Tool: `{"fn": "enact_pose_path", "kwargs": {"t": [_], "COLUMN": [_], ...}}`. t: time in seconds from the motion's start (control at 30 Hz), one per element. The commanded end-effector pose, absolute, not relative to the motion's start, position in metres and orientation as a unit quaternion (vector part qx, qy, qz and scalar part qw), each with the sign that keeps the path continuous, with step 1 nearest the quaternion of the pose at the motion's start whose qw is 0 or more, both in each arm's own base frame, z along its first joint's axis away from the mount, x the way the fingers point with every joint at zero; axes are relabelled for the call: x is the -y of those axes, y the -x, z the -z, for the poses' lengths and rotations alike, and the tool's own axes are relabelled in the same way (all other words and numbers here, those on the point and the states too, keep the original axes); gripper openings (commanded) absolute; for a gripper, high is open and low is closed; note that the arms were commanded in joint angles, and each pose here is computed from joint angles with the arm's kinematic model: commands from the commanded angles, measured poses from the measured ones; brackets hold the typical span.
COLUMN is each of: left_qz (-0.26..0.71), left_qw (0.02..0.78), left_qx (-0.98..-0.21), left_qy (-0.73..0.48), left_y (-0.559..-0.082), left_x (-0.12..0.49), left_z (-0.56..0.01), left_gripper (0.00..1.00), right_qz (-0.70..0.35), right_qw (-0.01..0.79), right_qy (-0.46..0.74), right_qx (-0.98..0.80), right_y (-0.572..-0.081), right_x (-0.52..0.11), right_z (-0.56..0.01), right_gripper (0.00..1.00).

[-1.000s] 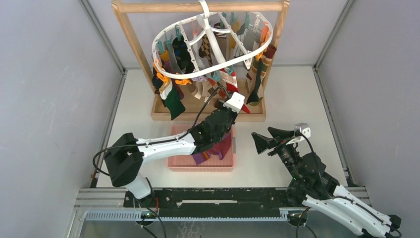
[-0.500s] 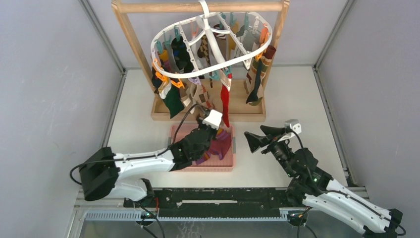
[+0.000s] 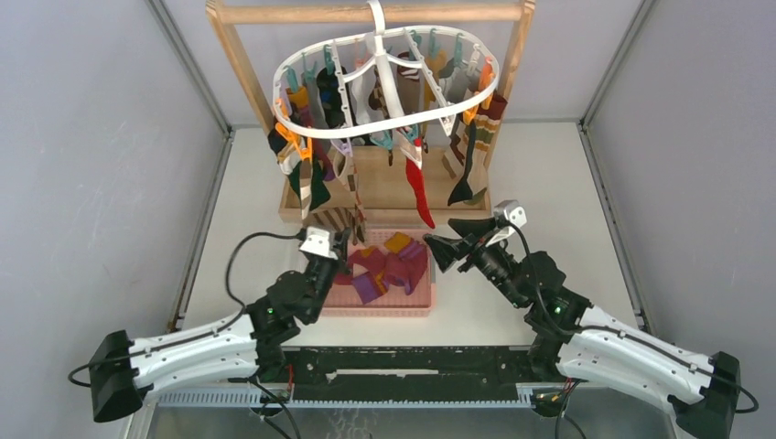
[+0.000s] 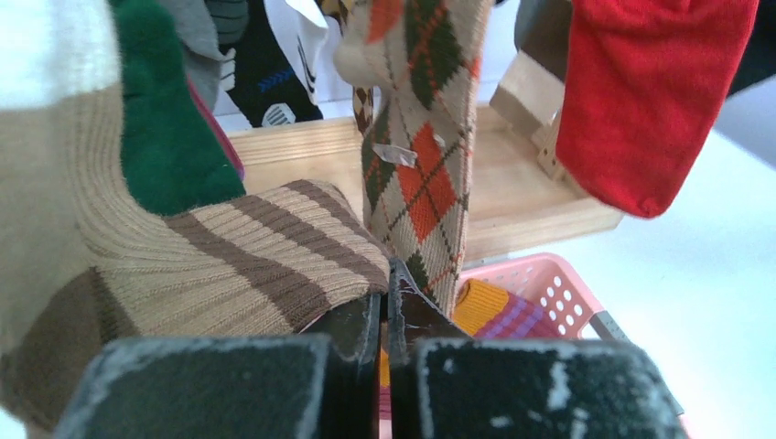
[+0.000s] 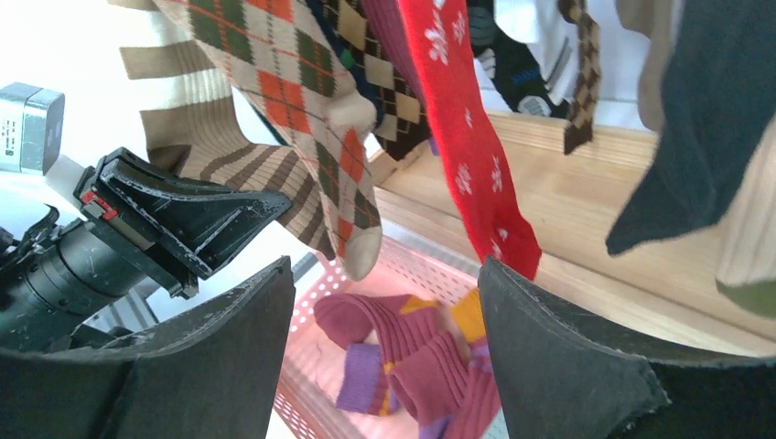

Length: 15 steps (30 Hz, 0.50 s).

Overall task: Remove the socks clipped to the hanger
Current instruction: Remove the sock from the hanger.

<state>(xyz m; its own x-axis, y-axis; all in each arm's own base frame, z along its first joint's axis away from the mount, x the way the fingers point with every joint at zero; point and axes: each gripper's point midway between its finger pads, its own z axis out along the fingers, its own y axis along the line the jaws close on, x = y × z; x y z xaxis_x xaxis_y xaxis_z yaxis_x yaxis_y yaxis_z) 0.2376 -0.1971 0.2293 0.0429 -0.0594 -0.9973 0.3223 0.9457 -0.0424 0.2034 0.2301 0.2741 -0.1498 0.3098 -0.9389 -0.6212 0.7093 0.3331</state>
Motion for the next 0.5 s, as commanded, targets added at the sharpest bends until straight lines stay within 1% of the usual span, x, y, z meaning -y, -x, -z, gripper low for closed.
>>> {"fn": "enact_pose_path", "kwargs": {"t": [0.0, 0.17, 0.47], "left_qz": [0.150, 0.155, 0.141], "left_qw": [0.722, 0.727, 0.727], "left_qx": [-0.673, -0.667, -0.671], "left_qy": [-0.062, -0.051, -0.042], "left_y": [-0.228, -0.223, -0.226], "left_x": [0.175, 0.162, 0.159], "left_z": [-0.231, -0.230, -0.220], "left_gripper": [0.00, 0.00, 0.00], "right_qz": [-0.411, -0.440, -0.493], "right_qw": [0.667, 0.660, 0.643], "right_qy": [0.138, 0.179, 0.241], "right_qx": [-0.606, -0.582, -0.534], "right_y": [-0.193, -0.182, -0.161], "right_x": [-0.252, -0.287, -0.357], "right_z": [-0.326, -0.352, -0.411], "right_gripper": [0.80, 0.77, 0.73]}}
